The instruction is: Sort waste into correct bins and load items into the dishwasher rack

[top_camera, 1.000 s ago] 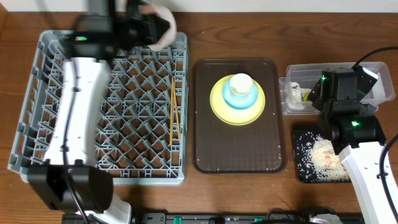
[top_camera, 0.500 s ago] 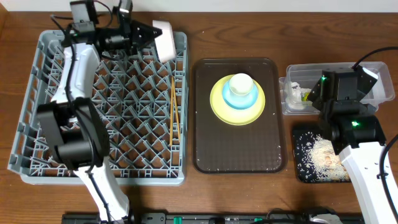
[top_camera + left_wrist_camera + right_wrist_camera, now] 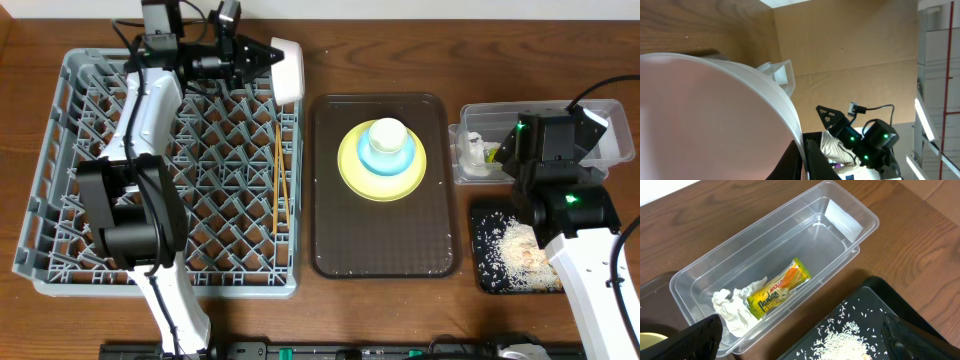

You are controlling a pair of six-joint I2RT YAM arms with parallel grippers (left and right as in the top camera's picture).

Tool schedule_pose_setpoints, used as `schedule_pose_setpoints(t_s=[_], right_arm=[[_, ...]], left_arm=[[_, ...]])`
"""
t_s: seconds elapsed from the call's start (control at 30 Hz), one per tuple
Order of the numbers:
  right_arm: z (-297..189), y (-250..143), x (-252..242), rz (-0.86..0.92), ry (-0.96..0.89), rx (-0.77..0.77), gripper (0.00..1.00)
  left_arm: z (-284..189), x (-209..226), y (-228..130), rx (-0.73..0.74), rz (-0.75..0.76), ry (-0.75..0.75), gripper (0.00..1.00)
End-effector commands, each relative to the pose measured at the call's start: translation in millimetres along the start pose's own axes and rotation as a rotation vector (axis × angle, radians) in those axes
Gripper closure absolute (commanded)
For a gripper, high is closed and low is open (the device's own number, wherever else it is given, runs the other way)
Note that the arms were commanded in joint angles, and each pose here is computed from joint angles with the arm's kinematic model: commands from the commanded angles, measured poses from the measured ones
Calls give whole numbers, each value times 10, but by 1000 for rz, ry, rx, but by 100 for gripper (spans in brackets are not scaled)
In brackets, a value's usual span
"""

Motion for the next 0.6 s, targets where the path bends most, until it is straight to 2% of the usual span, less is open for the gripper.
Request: schedule_pose_setpoints(t_s=[0.0,0.57], right_arm=[[-33,50,-24,24,-8,-19,1],[-33,50,-24,24,-7,-19,1]], left_arm=[[-33,115,-24,-20,-31,27,92],[-62,621,-17,-23,-146,37,91]])
Point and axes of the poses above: each gripper's point midway between its finger pads, its own z axis out along the fingers, its own x axis along the line the jaws close on, y = z × x, the point moved 7 cm from there along -z, back along the fingers
